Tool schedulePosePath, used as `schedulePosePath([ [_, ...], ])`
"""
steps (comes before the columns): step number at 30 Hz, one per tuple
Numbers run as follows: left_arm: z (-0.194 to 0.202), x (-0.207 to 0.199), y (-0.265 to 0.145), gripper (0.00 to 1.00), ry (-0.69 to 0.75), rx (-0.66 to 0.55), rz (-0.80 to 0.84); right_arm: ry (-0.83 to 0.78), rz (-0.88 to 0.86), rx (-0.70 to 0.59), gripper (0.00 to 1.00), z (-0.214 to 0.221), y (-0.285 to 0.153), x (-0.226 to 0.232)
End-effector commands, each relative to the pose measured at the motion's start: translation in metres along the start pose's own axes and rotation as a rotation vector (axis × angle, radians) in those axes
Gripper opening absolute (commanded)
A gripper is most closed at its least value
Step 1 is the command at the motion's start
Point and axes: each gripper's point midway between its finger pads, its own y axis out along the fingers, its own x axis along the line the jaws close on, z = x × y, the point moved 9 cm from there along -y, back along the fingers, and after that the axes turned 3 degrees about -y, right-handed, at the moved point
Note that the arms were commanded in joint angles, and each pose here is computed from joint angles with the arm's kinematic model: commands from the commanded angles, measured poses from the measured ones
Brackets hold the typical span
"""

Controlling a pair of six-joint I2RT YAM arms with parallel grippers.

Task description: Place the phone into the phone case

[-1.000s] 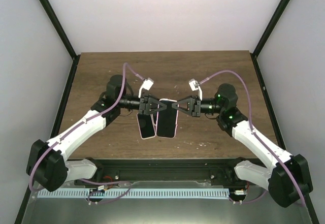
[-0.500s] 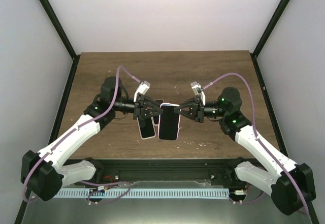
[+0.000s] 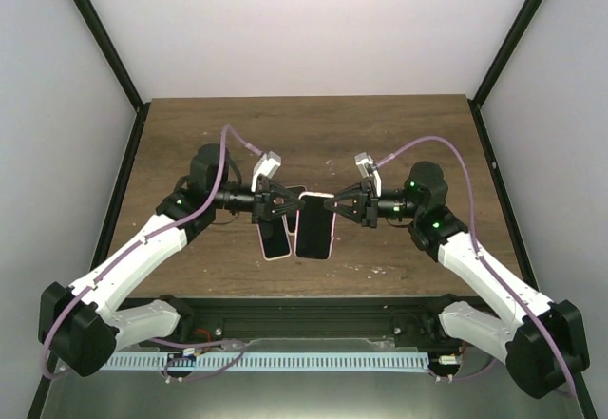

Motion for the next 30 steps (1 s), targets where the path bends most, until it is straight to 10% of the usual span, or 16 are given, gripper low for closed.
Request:
schedulePosePath([
  [1, -0.016, -0.009, -0.008, 0.0, 0.114, -0.067, -0.073, 0.017, 0.019, -0.018, 0.12, -0.012, 0.003, 0.002],
  [5, -0.017, -0.011, -0.009, 0.0, 0.121, -0.074, -0.072, 0.093, -0.01, -0.044, 0.2, -0.01, 0.005, -0.002],
  [8, -0.017, -0.01, -0.008, 0.0, 0.117, -0.073, -0.073, 0.124, -0.037, -0.062, 0.01, -0.01, 0.006, -0.002],
  [13, -0.018, -0.008, -0.005, 0.0, 0.079, -0.062, -0.05, 0.109, -0.037, -0.08, 0.01, -0.012, 0.005, 0.0],
  [17, -0.013, -0.002, -0.001, 0.29, 0.01, -0.033, -0.015, 0.114, -0.021, -0.124, 0.01, -0.018, 0.002, 0.005],
  [23, 0.004, 0.004, 0.003, 0.44, -0.092, -0.005, 0.052, 0.108, 0.025, -0.239, 0.01, -0.033, -0.006, 0.018],
  [30, 0.024, 0.01, 0.005, 0.35, -0.151, 0.031, 0.064, 0.112, 0.06, -0.304, 0.01, -0.044, -0.008, 0.019],
])
